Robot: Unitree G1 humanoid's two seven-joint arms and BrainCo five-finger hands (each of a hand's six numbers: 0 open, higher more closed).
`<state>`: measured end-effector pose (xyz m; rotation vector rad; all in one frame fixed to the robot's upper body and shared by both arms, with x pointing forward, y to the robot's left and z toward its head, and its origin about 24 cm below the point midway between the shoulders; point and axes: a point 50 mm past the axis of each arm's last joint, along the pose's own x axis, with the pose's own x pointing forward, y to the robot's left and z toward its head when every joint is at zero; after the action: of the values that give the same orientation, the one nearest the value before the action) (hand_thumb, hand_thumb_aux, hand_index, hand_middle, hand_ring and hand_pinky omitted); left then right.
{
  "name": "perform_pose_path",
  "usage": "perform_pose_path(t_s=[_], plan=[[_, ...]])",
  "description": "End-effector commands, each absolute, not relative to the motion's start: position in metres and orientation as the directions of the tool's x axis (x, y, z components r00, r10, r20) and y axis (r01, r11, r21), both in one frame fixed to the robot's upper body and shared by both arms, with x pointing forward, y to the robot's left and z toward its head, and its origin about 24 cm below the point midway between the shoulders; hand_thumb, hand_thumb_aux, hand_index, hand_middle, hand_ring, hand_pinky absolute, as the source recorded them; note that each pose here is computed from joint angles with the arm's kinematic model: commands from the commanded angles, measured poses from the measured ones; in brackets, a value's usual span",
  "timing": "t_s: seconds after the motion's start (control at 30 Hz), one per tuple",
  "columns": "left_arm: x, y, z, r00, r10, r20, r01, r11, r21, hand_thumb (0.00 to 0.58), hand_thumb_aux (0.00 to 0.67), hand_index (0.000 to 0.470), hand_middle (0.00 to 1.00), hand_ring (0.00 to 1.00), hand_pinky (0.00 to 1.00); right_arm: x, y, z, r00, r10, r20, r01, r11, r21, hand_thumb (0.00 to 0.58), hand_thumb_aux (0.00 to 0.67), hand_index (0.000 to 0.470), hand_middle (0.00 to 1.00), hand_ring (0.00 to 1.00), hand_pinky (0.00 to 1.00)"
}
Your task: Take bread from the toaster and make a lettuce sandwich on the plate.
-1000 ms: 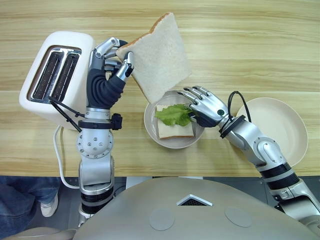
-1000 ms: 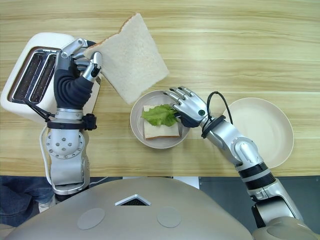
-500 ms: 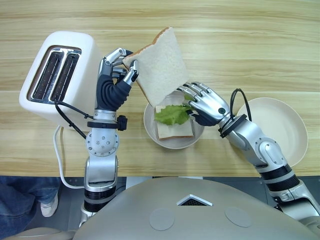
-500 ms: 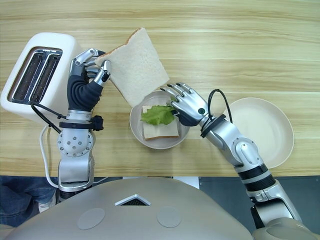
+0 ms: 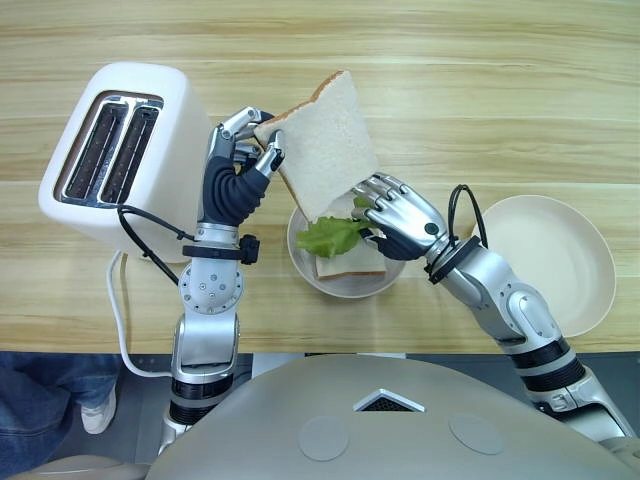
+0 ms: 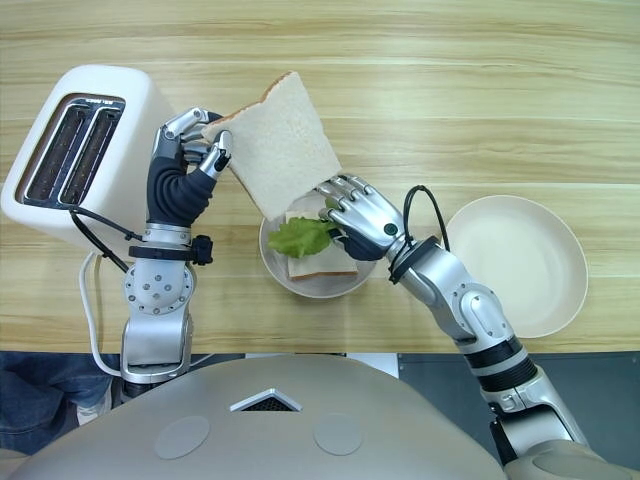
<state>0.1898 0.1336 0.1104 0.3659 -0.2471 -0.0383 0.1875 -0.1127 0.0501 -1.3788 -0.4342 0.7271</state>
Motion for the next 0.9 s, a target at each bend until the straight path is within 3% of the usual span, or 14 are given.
perform_pose_path(t_s=[0.03,0.17,0.2,0.23,0.27,0.7,0.8,0.9], plan=[[0.191,0.133,0.107,0.974,-0.082,0.213,0.000,0.933,0.360,0.580,0.670,0.470,1.00,1.00,1.00,0.181,-0.116,0.050,0.694,0.696,-0.181,-0.232,-0.022,-0.973,0.580,0.670,0.470,0.00,0.00,0.00],[0.191,0.134,0.105,0.975,-0.079,0.206,0.000,0.933,0.360,0.580,0.670,0.470,1.00,1.00,1.00,0.182,-0.119,0.054,0.699,0.691,-0.183,-0.224,-0.032,-0.974,0.580,0.670,0.470,0.00,0.00,0.00],[0.191,0.134,0.105,0.975,-0.080,0.206,0.001,0.933,0.360,0.580,0.670,0.470,1.00,1.00,1.00,0.182,-0.119,0.055,0.701,0.690,-0.181,-0.221,-0.031,-0.975,0.528,0.470,0.330,0.00,0.00,0.00],[0.191,0.134,0.105,0.975,-0.081,0.205,0.001,0.933,0.360,0.580,0.670,0.470,1.00,1.00,1.00,0.182,-0.119,0.055,0.702,0.689,-0.179,-0.218,-0.031,-0.976,0.346,0.244,0.171,0.00,0.00,0.00],[0.192,0.134,0.104,0.976,-0.081,0.203,0.002,0.933,0.361,0.580,0.670,0.470,1.00,1.00,1.00,0.183,-0.119,0.056,0.704,0.688,-0.176,-0.214,-0.030,-0.976,0.000,0.000,0.000,0.00,0.00,0.00],[0.195,0.134,0.102,0.977,-0.081,0.198,0.003,0.931,0.366,0.580,0.670,0.470,1.00,1.00,1.00,0.193,-0.126,0.069,0.738,0.660,-0.136,-0.157,-0.028,-0.987,0.000,0.000,0.000,0.00,0.00,0.00],[0.195,0.134,0.097,0.982,-0.095,0.165,0.024,0.921,0.390,0.580,0.670,0.470,1.00,1.00,1.00,0.197,-0.134,0.072,0.762,0.634,-0.133,-0.153,-0.024,-0.988,0.000,0.000,0.000,0.00,0.00,0.00],[0.194,0.132,0.085,0.989,-0.124,0.084,0.089,0.935,0.342,0.580,0.670,0.470,1.00,1.00,1.00,0.204,-0.152,0.077,0.816,0.560,-0.139,-0.166,-0.003,-0.986,0.000,0.000,0.000,0.00,0.00,0.00]])
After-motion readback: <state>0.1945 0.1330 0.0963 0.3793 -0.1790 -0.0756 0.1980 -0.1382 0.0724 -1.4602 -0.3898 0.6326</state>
